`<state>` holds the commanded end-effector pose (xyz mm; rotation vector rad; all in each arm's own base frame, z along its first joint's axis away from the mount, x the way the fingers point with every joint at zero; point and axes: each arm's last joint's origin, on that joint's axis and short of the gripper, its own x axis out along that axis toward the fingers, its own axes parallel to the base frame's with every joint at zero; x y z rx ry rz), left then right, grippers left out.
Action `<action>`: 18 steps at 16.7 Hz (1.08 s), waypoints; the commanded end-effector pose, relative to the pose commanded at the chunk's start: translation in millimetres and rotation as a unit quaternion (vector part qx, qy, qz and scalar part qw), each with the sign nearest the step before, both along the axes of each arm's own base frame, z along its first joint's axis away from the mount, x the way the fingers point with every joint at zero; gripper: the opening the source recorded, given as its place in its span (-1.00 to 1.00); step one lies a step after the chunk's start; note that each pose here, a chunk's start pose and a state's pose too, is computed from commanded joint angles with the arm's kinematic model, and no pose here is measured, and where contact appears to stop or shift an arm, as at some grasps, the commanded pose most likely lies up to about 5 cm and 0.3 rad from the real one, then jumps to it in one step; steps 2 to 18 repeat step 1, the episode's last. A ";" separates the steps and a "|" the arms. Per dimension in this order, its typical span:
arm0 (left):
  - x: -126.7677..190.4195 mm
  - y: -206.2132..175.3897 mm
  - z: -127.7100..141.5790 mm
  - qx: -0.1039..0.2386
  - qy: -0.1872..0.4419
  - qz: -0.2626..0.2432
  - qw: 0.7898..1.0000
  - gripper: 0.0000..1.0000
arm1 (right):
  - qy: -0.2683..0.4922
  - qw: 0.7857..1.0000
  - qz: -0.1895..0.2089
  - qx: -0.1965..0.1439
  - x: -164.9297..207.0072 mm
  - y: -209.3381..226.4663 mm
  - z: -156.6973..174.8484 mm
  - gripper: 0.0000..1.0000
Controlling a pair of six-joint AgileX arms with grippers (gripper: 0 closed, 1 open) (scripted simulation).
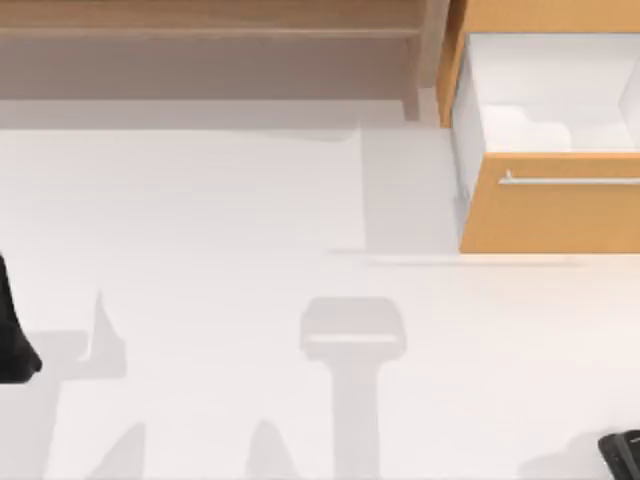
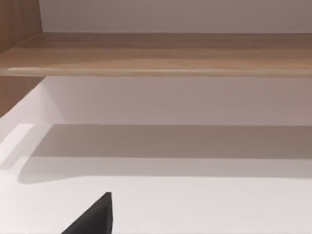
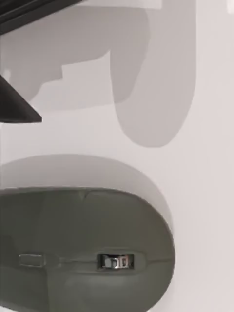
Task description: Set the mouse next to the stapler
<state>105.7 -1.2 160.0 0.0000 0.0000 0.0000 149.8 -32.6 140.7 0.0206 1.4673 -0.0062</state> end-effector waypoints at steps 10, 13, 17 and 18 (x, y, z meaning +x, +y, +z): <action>0.0 0.0 0.0 0.000 0.000 0.000 1.000 1.00 | 0.000 1.000 0.000 0.000 0.0 0.0 0.0 1.00; 0.0 0.0 0.0 0.000 0.000 0.000 1.000 1.00 | 0.000 1.000 0.000 0.000 0.0 0.0 0.0 1.00; 0.0 0.0 0.0 0.000 0.000 0.000 1.000 1.00 | 0.000 1.000 0.000 0.000 0.0 0.0 0.0 1.00; 0.0 0.0 0.0 0.000 0.000 0.000 1.000 1.00 | 0.000 1.000 0.000 0.000 0.0 0.0 0.0 1.00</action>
